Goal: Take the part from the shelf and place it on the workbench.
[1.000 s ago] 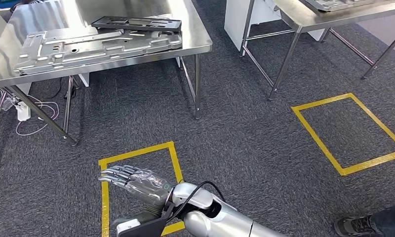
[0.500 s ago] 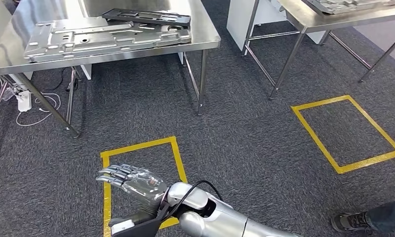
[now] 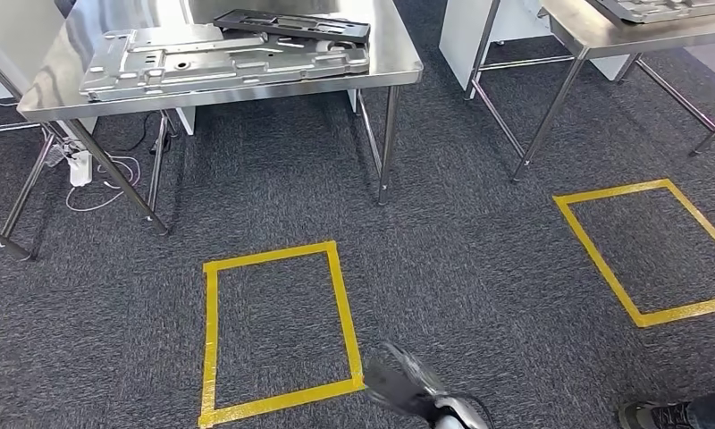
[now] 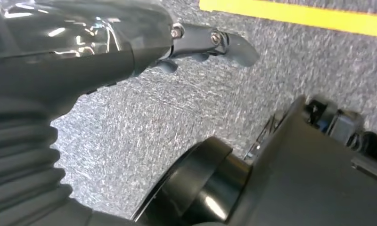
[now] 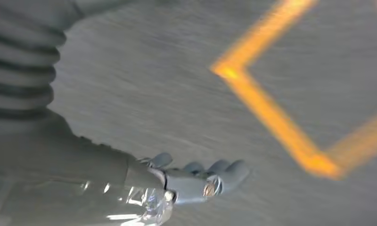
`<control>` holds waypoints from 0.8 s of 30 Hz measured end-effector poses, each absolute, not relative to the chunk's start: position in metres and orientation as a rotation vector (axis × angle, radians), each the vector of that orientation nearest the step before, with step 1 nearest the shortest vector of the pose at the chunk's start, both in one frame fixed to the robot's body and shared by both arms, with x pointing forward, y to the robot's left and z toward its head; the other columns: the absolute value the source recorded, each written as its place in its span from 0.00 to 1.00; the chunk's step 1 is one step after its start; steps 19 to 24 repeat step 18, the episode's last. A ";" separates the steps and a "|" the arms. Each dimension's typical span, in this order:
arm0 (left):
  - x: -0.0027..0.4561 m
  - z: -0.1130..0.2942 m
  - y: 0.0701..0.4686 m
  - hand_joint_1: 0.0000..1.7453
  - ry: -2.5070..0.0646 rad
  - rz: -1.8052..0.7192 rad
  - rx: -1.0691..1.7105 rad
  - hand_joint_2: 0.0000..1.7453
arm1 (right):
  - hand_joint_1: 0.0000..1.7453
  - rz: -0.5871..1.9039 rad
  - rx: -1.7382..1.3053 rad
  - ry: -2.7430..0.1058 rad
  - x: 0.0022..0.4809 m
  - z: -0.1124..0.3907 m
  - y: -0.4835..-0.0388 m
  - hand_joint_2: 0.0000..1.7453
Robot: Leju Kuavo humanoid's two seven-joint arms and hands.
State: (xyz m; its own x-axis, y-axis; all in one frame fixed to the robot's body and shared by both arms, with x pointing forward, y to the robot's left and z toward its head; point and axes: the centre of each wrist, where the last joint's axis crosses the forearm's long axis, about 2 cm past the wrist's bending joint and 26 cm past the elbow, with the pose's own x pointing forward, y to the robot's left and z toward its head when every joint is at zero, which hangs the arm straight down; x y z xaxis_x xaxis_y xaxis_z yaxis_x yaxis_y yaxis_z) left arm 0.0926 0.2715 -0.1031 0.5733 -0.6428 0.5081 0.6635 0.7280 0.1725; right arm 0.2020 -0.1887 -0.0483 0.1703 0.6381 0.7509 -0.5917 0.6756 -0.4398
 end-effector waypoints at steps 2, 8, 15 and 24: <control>0.093 -0.103 0.273 0.00 -0.574 -0.758 -0.036 1.00 | 0.00 0.833 -0.106 -0.936 0.180 -0.065 -0.209 1.00; 0.091 -0.104 0.275 0.00 -0.521 -0.736 -0.033 1.00 | 0.00 0.712 -0.195 -0.482 0.113 -0.095 -0.250 1.00; 0.091 -0.104 0.275 0.00 -0.508 -0.715 -0.039 1.00 | 0.00 0.656 -0.188 -0.368 0.082 -0.104 -0.264 1.00; 0.092 -0.103 0.274 0.00 -0.503 -0.717 -0.036 1.00 | 0.00 0.653 -0.170 -0.371 0.079 -0.105 -0.265 1.00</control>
